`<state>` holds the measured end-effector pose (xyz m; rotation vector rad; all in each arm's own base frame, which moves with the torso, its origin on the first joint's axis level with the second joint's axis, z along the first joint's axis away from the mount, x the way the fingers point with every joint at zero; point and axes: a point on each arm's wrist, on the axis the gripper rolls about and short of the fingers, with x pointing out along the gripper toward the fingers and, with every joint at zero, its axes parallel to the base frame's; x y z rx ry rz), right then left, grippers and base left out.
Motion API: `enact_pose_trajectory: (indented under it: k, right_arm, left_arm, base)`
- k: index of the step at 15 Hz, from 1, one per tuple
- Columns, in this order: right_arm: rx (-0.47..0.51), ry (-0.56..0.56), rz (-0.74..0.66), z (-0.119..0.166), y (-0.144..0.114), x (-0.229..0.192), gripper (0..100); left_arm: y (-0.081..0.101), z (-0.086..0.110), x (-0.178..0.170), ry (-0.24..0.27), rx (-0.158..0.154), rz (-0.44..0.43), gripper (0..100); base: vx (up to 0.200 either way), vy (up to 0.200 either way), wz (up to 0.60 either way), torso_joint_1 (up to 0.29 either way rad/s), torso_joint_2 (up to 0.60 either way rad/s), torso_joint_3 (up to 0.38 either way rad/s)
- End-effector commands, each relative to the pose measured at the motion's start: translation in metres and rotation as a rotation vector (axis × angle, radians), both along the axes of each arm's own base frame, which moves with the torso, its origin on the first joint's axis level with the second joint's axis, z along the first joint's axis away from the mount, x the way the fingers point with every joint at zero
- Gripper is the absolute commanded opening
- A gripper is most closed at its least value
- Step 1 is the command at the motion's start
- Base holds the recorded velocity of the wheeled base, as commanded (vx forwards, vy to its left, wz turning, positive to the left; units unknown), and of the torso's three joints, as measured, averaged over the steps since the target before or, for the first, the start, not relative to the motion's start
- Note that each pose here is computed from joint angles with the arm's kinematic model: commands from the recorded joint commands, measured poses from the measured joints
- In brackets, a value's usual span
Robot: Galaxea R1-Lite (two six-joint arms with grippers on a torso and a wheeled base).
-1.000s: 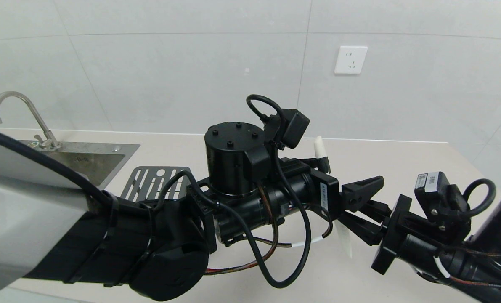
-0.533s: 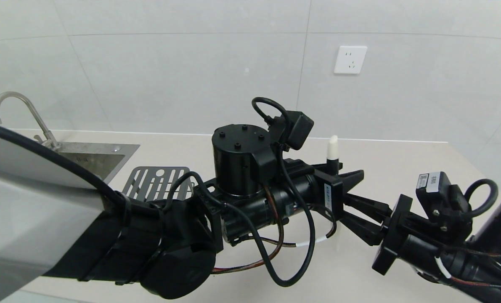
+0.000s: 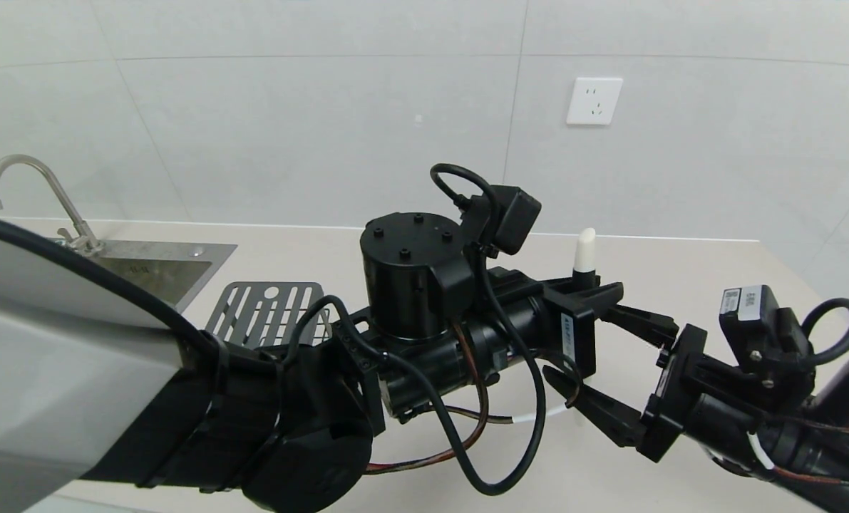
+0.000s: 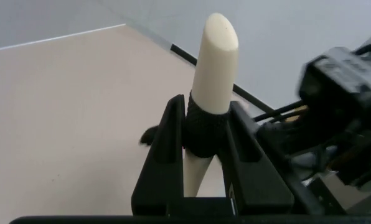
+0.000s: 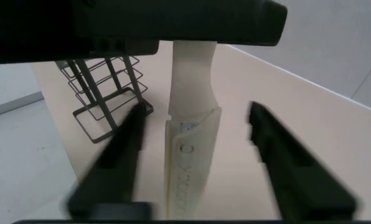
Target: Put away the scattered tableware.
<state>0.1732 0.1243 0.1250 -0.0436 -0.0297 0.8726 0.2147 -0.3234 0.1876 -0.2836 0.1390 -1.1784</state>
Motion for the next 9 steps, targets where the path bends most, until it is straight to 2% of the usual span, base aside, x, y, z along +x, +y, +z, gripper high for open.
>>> enact_pose_trajectory:
  k: [1,4,5,6,7,8,9]
  right_arm:
    - [0.001,-0.003,-0.003,0.0,-0.001,0.0,100]
    - [-0.001,-0.006,-0.042,0.001,-0.01,0.0,100]
    - [0.003,-0.013,-0.06,0.003,-0.014,0.001,100]
    - [0.0,-0.01,-0.074,0.002,-0.018,0.0,100]
    - [0.001,-0.015,-0.091,0.003,-0.024,-0.003,100]
    - [0.017,-0.041,-0.117,0.009,-0.032,-0.007,100]
    - [0.054,-0.108,-0.146,0.024,-0.042,-0.016,100]
  left_arm:
    - [0.004,0.003,0.003,-0.004,-0.007,0.025,0]
    - [0.013,0.007,0.012,-0.013,-0.015,0.089,0]
    - [0.022,0.015,0.015,-0.025,-0.027,0.122,0]
    - [0.03,0.02,0.016,-0.043,-0.032,0.146,0]
    - [0.042,0.028,0.016,-0.088,-0.027,0.169,0]
    - [0.052,0.034,0.013,-0.123,-0.021,0.179,0]
    - [0.062,0.038,0.005,-0.128,-0.025,0.179,0]
  base:
    - [0.0,0.0,0.0,0.0,0.0,0.0]
    - [0.0,0.0,0.0,0.0,0.0,0.0]
    - [0.0,0.0,0.0,0.0,0.0,0.0]
    - [0.0,0.0,0.0,0.0,0.0,0.0]
    - [0.0,0.0,0.0,0.0,0.0,0.0]
    - [0.0,0.0,0.0,0.0,0.0,0.0]
    - [0.0,0.0,0.0,0.0,0.0,0.0]
